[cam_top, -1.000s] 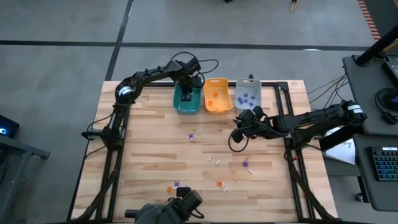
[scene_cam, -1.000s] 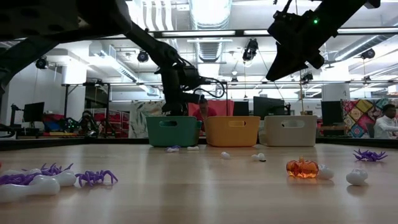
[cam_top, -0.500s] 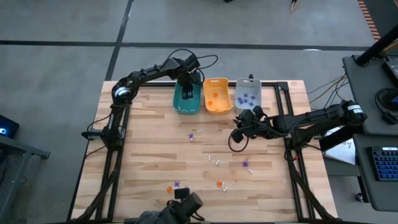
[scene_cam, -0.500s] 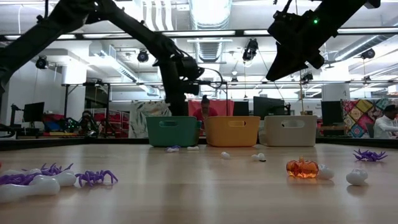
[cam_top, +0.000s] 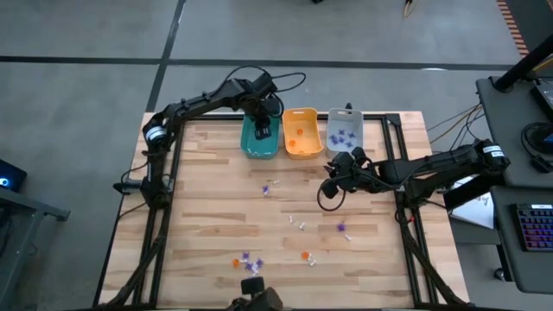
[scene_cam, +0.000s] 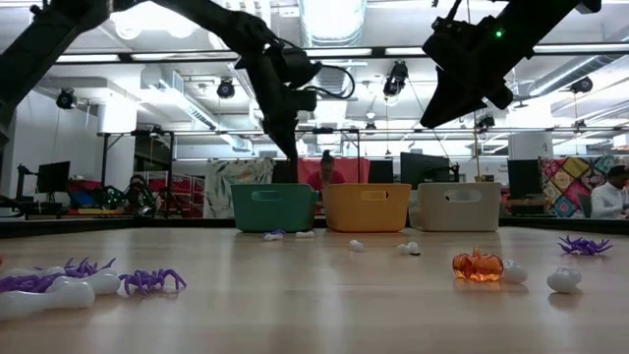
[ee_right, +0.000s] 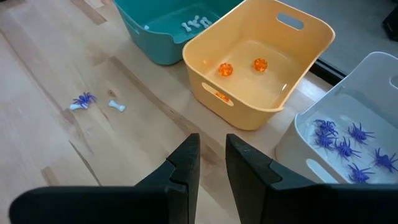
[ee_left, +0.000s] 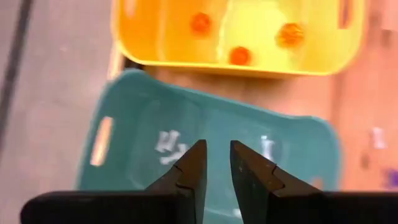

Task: Sort Halloween decoration
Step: Put the orange pumpkin toy into the yellow bin

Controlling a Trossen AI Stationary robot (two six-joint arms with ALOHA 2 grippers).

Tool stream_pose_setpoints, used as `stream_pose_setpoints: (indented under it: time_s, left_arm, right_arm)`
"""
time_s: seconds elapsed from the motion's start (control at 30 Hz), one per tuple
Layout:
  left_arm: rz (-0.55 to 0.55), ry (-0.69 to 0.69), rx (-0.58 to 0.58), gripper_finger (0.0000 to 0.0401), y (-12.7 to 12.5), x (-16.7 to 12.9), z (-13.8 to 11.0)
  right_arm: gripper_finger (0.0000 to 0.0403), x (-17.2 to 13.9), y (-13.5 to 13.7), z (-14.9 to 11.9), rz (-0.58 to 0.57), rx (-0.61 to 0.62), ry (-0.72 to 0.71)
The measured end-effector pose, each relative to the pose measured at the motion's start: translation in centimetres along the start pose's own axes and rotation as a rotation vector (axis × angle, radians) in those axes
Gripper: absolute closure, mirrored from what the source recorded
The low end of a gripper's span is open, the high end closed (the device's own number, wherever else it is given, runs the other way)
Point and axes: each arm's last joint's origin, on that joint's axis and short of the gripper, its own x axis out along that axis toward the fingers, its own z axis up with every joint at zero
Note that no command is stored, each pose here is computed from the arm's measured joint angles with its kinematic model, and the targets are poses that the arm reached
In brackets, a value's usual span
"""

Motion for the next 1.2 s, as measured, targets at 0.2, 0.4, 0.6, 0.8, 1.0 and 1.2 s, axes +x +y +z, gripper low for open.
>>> stream_pose_setpoints:
  time_s: [0.2, 0.4, 0.6, 0.8, 1.0, 1.2]
  left_arm:
    - [-0.059, -0.033, -0.007, 0.0354, -2.7, -1.9, -0.1]
    - [-0.078, -0.089, -0.071, 0.0354, -6.5, -2.5, -2.1]
    - [-0.112, -0.215, -0.11, 0.0354, -11.2, -2.8, -5.3]
    - [-0.174, -0.331, -0.134, 0.0354, -15.4, -2.4, -8.4]
    - [-0.236, -0.428, -0.139, 0.0354, -18.6, -1.5, -10.4]
    - [-0.256, -0.442, -0.126, 0.0354, -21.7, -0.5, -11.8]
  right_arm:
    - [0.0335, 0.0, 0.0, 0.0, 0.001, 0.0, 0.001]
    - [0.0335, 0.0, 0.0, 0.0, 0.006, 0.0, 0.004]
    - [0.0335, 0.0, 0.0, 0.0, 0.009, 0.015, 0.001]
    - [0.0335, 0.0, 0.3, 0.4, 0.035, 0.047, -0.036]
    - [0.0335, -0.1, 0.6, 0.9, 0.063, 0.057, -0.077]
    - [0.0335, -0.2, 1.1, 1.4, 0.155, 0.067, -0.091]
